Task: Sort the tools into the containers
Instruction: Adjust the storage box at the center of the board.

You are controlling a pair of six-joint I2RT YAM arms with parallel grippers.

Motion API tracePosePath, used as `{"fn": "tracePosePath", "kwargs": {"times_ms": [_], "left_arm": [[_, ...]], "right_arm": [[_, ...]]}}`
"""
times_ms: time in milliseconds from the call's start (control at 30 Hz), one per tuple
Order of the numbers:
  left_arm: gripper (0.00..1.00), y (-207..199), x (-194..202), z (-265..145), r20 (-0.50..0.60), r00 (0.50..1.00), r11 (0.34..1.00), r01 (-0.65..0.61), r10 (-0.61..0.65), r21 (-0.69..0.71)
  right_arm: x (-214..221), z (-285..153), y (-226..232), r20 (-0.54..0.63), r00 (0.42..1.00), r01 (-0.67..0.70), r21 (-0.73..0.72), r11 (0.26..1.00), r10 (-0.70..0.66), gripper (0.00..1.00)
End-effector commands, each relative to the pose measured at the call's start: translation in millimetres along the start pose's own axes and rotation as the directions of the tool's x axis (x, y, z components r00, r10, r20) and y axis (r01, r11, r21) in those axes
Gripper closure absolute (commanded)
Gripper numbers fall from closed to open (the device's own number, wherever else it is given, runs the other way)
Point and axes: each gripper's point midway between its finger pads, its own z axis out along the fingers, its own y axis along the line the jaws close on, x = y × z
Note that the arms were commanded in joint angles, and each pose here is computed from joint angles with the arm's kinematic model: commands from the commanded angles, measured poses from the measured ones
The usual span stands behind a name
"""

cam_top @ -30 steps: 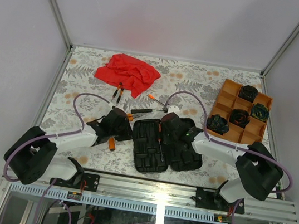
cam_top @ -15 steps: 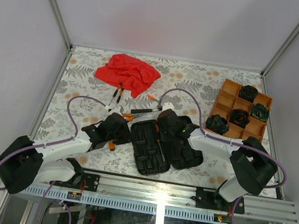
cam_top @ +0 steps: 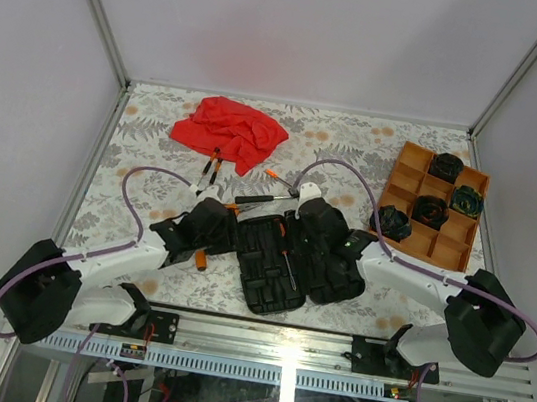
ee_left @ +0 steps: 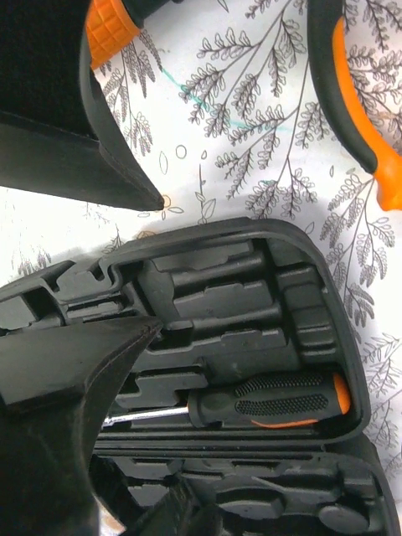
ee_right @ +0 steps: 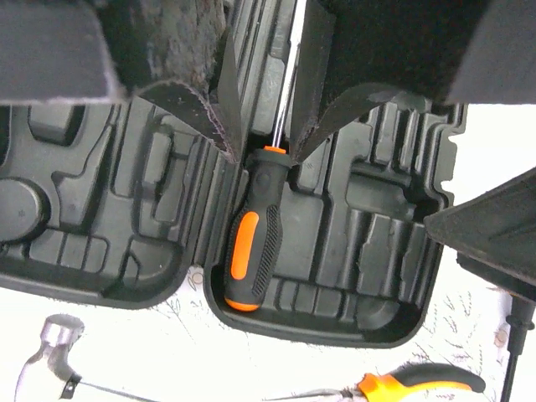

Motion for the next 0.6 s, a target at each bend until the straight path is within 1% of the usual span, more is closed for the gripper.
{"fn": "tracePosePath", "kwargs": {"times_ms": [0, 200, 367, 567], "left_arm": [[0.47, -16, -13, 3, 0.035, 0.999, 0.996, 0.023, -0.026, 0.088], [0.46, -10, -20, 6, 0.038, 0.998, 0.994, 0.049, -0.053, 0.097], [0.46, -10, -23, 9, 0.036, 0.998, 0.994, 0.040, -0.044, 0.100], [0.53, -9, -19, 17, 0.015, 0.999, 0.995, 0.034, -0.036, 0.095]], "right_arm": [[-8, -6, 6, 0.062, 0.998, -0.007, -0.037, 0.999, 0.010, 0.62], [-6, -7, 4, 0.090, 0.995, -0.047, -0.036, 0.998, 0.050, 0.59], [-2, -4, 6, 0.080, 0.995, -0.059, -0.049, 0.997, 0.063, 0.59], [-1, -2, 8, 0.078, 0.994, -0.066, -0.058, 0.996, 0.070, 0.59]]}}
